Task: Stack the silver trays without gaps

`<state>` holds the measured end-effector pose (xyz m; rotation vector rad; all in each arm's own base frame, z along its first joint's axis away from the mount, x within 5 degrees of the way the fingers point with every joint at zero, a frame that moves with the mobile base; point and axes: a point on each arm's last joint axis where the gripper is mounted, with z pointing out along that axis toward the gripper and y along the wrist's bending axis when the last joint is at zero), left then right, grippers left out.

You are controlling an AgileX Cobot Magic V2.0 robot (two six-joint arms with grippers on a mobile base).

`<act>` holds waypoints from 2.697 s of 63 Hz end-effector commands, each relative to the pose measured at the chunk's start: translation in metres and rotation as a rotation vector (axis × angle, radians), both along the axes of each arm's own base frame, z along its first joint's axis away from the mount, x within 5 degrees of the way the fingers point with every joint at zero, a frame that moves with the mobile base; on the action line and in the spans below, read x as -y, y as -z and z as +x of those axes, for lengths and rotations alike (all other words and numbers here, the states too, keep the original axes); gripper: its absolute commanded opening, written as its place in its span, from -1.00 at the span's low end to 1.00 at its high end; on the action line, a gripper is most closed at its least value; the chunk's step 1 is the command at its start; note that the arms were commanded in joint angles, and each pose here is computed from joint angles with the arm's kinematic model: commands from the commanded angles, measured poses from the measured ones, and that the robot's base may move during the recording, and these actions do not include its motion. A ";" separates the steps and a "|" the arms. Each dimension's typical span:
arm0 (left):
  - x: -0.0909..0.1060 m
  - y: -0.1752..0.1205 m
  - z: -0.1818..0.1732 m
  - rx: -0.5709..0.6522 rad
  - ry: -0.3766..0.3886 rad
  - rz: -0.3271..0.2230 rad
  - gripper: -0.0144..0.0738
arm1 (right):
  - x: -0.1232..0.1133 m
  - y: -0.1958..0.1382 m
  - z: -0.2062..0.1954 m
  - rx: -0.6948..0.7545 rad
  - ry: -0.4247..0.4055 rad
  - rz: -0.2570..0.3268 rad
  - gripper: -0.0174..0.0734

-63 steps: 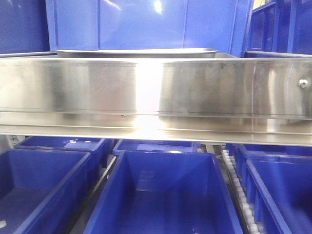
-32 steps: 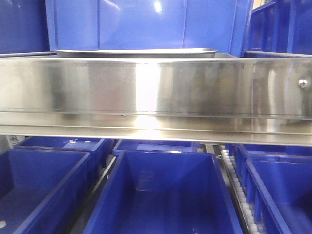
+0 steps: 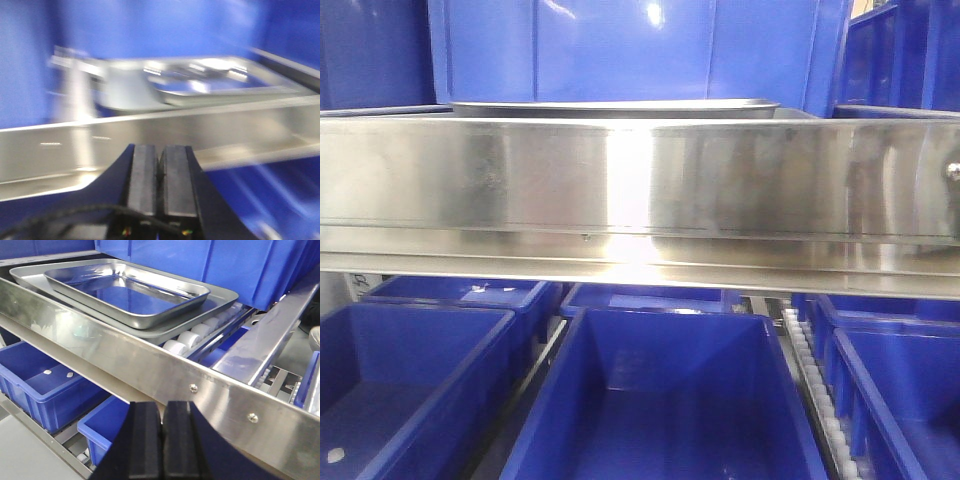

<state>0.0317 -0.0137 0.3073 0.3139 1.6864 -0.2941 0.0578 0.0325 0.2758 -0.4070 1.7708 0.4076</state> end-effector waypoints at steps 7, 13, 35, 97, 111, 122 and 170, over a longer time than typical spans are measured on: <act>-0.005 0.018 0.007 0.202 -0.181 -0.091 -0.78 | 0.000 -0.016 0.001 0.106 0.004 0.030 -0.50; -0.008 0.044 0.013 0.263 -0.269 -0.102 -0.78 | 0.000 -0.016 0.001 0.106 0.004 0.030 -0.50; -0.013 0.091 0.022 0.318 -0.355 -0.105 -0.78 | 0.000 -0.016 0.001 0.104 0.004 0.029 -0.50; -0.013 0.091 0.022 0.319 -0.355 -0.105 -0.78 | 0.015 0.008 0.007 0.267 0.258 0.163 -0.50; -0.013 0.091 0.022 0.319 -0.355 -0.105 -0.78 | 0.030 0.046 0.000 0.346 0.462 0.166 -0.50; -0.013 0.091 0.022 0.319 -0.355 -0.105 -0.78 | 0.032 0.064 -0.004 0.370 0.489 0.156 -0.50; -0.013 0.091 0.022 0.318 -0.355 -0.105 -0.78 | 0.032 0.065 -0.003 0.364 0.489 0.155 -0.50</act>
